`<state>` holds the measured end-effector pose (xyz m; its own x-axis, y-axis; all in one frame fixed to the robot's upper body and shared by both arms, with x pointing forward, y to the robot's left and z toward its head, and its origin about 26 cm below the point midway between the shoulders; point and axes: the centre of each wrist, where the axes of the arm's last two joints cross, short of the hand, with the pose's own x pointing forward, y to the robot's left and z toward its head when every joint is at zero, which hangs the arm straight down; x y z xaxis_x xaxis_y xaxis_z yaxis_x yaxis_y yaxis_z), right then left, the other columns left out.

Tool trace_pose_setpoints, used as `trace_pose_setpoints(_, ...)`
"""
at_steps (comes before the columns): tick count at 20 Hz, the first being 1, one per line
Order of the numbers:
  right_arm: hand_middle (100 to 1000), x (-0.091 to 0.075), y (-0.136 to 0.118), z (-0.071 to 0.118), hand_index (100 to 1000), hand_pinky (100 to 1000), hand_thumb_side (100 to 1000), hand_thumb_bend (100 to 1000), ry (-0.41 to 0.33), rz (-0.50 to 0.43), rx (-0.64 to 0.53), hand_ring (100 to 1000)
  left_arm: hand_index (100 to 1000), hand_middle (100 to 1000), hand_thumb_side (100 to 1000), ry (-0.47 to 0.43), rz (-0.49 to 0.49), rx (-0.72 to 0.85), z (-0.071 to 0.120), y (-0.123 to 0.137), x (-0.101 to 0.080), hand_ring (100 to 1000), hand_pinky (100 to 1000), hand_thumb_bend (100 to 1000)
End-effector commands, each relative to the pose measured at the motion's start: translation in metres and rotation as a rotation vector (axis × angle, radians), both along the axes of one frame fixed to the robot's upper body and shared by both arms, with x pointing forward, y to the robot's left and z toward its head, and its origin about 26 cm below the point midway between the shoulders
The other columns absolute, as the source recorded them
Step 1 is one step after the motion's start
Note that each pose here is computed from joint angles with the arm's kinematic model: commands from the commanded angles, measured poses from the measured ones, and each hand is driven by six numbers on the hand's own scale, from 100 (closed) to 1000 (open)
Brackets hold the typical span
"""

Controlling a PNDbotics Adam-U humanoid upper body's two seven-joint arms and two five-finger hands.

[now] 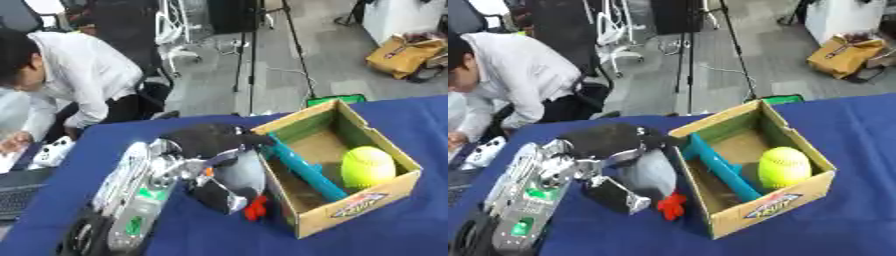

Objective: Pick up objects on the table and place them in the box.

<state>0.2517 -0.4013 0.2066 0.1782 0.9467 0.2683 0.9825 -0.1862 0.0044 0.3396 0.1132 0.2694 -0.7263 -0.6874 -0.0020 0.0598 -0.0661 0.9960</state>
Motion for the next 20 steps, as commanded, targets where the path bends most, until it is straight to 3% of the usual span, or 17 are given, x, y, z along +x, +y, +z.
trace_pose_setpoints(1,690,-0.002,-0.002,0.011,697,838,746,100,-0.019,-0.003,-0.034,827,1000,528,146,-0.028,-0.01,-0.015,0.014,-0.003,0.001,289,100,112)
trace_pose_setpoints(9,691,-0.001,0.0,0.011,696,838,740,100,-0.019,0.01,-0.036,827,1000,517,150,-0.031,-0.023,-0.027,0.032,-0.018,0.013,285,100,100)
trace_pose_setpoints(20,690,0.002,0.003,0.013,695,837,740,100,-0.027,0.038,-0.038,827,1000,500,152,0.026,0.043,-0.03,0.045,-0.036,0.039,277,100,100)
